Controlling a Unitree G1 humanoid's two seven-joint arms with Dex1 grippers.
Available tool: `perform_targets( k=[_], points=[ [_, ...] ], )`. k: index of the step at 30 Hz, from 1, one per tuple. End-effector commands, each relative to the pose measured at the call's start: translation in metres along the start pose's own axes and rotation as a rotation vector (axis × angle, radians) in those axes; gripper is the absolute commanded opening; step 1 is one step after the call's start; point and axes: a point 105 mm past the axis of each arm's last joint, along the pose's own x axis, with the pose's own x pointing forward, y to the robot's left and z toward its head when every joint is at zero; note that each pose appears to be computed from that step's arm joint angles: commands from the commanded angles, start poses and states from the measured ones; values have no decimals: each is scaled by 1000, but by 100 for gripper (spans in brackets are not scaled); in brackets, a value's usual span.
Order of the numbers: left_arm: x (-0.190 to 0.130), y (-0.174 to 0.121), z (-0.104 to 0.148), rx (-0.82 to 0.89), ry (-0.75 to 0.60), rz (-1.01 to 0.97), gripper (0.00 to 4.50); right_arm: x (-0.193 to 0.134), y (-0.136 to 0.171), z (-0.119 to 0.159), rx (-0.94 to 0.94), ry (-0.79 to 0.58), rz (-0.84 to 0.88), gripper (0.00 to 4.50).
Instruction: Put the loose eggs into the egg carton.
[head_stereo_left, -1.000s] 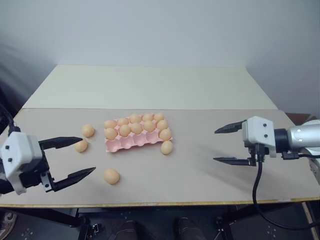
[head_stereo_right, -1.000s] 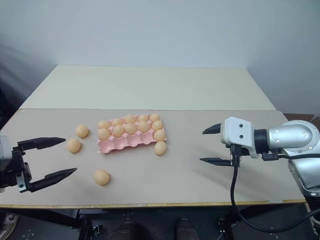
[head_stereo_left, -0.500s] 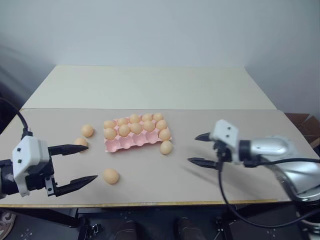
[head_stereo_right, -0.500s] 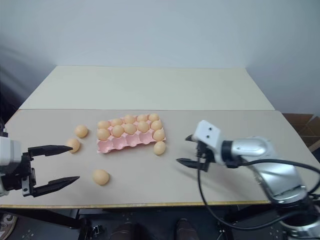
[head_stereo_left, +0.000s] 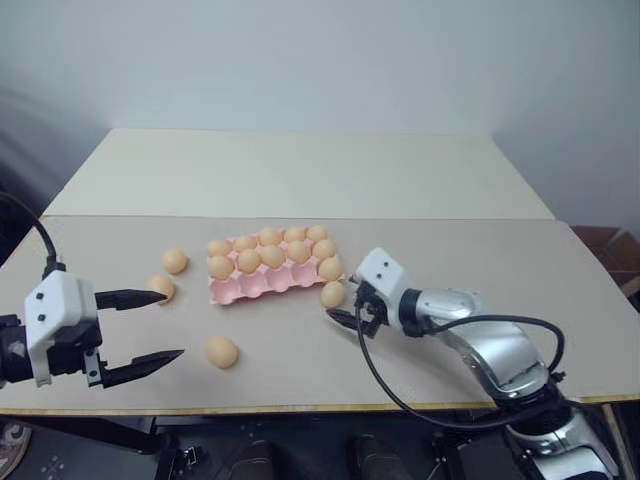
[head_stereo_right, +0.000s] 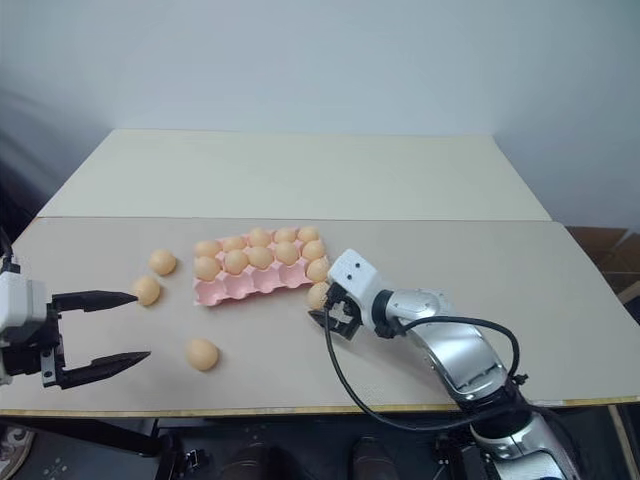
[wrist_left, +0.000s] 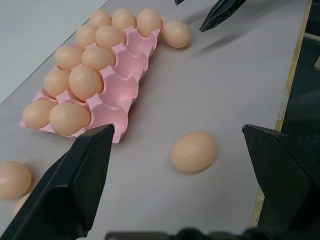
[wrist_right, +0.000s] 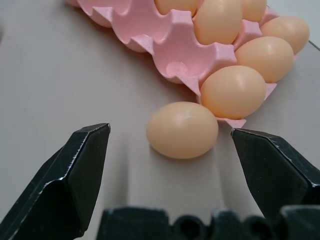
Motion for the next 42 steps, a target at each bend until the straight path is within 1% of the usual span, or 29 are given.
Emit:
perform_targets(
  k=[1,13,23,24,25,26,28,29,36,39,42],
  points=[
    [-4,-2,8,47,-6,22,446,7,-2,13,-15,-37,-41,450],
    [-4,-3,7,54,3,38,446,24,-2,-4,22,23,-85,450],
    [-4,2,8,63,-1,50,446,33,4,-10,31,46,-67,450],
    [-4,2,8,64,-1,52,450,34,5,-11,30,49,-65,411],
    [-5,1,8,64,0,52,450,35,6,-11,25,51,-62,390],
    [-5,0,8,63,2,54,450,35,7,-12,24,53,-61,361],
    [-6,-2,7,59,5,60,450,35,6,-13,28,58,-61,286],
    [-6,-3,7,56,6,65,450,35,5,-14,31,61,-63,265],
    [-7,-8,7,51,4,83,450,24,-7,-18,-10,76,-83,263],
    [-10,-10,6,37,-2,85,450,14,-11,-12,-38,70,-90,263],
    [-12,-9,-1,18,20,76,450,4,-13,-6,-55,59,-100,263]
  ],
)
